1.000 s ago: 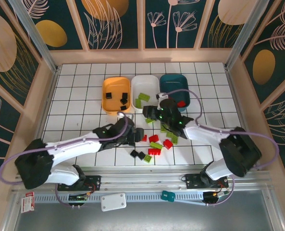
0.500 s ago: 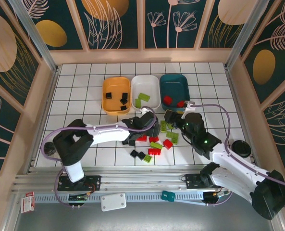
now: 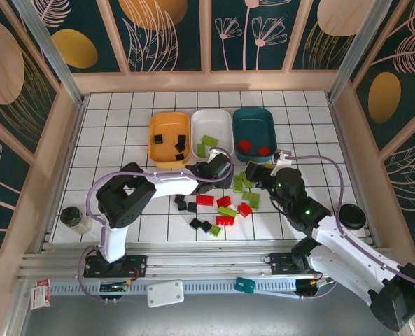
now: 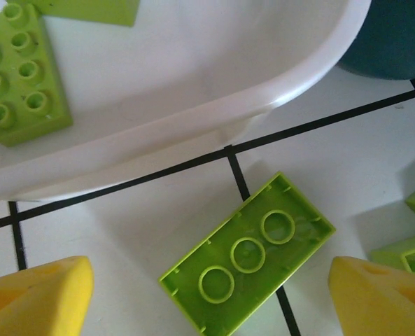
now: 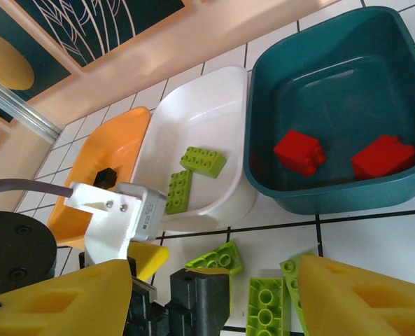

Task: Sort the legos into containers by color
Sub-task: Pick up the lego from the center of the table.

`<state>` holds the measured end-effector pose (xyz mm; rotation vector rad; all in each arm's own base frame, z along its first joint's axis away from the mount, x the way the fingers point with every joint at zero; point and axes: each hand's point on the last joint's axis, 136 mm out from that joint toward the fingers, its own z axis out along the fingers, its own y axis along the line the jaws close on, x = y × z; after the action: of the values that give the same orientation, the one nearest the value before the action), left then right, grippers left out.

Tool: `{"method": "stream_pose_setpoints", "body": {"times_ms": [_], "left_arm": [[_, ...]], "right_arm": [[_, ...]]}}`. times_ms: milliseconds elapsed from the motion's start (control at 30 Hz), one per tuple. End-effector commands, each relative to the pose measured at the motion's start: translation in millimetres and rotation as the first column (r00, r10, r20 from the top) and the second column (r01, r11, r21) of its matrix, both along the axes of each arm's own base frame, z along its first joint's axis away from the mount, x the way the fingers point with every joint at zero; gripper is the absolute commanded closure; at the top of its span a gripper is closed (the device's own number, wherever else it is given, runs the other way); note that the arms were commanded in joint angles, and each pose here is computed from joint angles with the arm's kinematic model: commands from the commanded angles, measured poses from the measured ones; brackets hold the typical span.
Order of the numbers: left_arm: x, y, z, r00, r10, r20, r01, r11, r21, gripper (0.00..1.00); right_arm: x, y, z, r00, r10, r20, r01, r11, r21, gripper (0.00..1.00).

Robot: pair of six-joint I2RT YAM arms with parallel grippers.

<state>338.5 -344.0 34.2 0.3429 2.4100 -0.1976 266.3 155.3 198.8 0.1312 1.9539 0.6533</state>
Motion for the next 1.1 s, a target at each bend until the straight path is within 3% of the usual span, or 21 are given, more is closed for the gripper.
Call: {"method": "stream_pose_setpoints", "body": {"times_ms": [0,200,633,1067], "left_arm": [[2,-8,-10,0.999,-0.037,0.013,0.037,0.999,0.011,0.19],[-2,-13,-22,0.998,-0.063,-0.014,0.063,0.998,0.006,0.26],[-16,-21,-24,0.994,-0.103,-0.043,0.102,0.994,-0.03,0.58],[-38,-24,15,0.994,-0.106,-0.036,0.1,0.985,-0.142,0.7]], "right_arm": [[1,-9,2,0.999,-0.041,0.004,0.041,0.999,0.001,0.35],[1,-10,7,0.999,-0.045,0.013,0.045,0.999,0.007,0.35],[2,-9,11,0.999,-0.05,0.018,0.049,0.998,0.03,0.35],[3,-9,8,0.999,-0.052,0.01,0.051,0.998,0.032,0.35]]}}
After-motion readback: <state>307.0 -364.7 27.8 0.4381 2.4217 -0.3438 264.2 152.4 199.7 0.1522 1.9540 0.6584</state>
